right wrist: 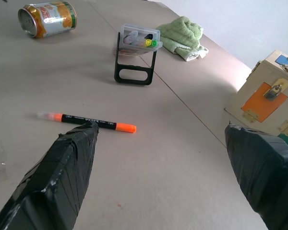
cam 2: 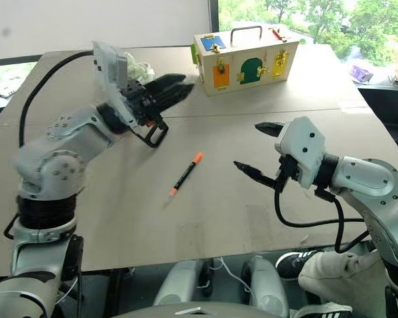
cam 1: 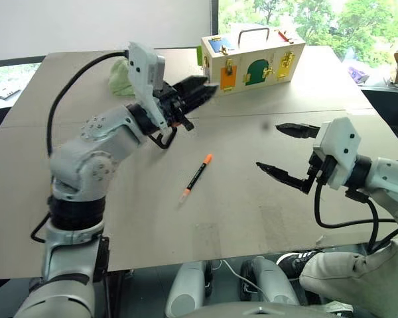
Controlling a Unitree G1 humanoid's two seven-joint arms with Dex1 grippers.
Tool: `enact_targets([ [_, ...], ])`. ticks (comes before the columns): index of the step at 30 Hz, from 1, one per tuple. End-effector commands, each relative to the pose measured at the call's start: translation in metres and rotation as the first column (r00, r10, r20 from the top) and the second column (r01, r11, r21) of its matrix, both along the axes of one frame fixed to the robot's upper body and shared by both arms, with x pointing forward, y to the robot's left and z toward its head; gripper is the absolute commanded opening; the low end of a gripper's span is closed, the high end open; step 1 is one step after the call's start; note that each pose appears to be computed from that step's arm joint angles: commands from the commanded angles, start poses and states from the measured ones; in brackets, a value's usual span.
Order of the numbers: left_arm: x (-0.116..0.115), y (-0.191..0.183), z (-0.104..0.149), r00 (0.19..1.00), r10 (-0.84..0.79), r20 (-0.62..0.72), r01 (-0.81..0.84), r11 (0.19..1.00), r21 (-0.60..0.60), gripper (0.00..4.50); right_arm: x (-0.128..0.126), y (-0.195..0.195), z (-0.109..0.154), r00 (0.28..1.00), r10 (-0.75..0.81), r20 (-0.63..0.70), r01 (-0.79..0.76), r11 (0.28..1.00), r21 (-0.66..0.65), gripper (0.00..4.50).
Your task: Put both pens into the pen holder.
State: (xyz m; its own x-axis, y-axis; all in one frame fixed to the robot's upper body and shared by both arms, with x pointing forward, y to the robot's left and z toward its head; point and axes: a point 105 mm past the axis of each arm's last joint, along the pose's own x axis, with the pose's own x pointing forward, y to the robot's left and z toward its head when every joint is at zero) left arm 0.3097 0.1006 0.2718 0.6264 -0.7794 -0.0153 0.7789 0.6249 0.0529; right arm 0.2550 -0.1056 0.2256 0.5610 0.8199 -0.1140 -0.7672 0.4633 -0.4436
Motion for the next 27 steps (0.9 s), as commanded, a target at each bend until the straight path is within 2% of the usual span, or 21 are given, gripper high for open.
enact_targets([
  [1,0.003,0.013,-0.023,0.962,0.179,-0.204,-0.137,0.969,0.205,3.69,-0.005,0.002,0.009,0.999,0.006,0.052,-0.006,1.000,0.004,4.50],
  [3,0.004,0.012,-0.048,0.888,0.185,-0.420,-0.047,0.947,0.318,4.46,-0.004,0.003,0.008,0.999,0.006,0.050,-0.006,1.000,0.007,4.50],
  [4,0.004,0.012,-0.058,0.848,0.195,-0.493,-0.001,0.930,0.367,4.46,-0.004,0.003,0.008,0.999,0.005,0.050,-0.006,1.000,0.008,4.50],
  [6,0.007,0.013,-0.067,0.799,0.228,-0.557,0.022,0.914,0.405,4.46,-0.003,0.004,0.007,0.999,0.005,0.051,-0.006,1.000,0.010,4.50],
  [10,0.024,0.009,-0.083,0.746,0.330,-0.579,-0.024,0.882,0.471,4.46,-0.004,0.004,0.006,0.999,0.001,0.050,-0.002,1.000,0.013,4.50],
  [16,0.037,-0.006,-0.103,0.677,0.404,-0.615,0.011,0.830,0.557,4.46,-0.023,-0.006,-0.016,0.999,0.047,-0.026,-0.050,0.992,-0.115,4.50],
  [26,0.035,-0.015,-0.133,0.614,0.452,-0.647,0.077,0.782,0.619,4.46,-0.027,-0.010,-0.028,0.993,0.084,-0.084,-0.095,0.985,-0.144,4.50],
  [27,0.033,-0.018,-0.135,0.618,0.443,-0.650,0.092,0.780,0.619,3.97,-0.027,-0.010,-0.029,0.992,0.086,-0.089,-0.098,0.985,-0.140,4.50],
])
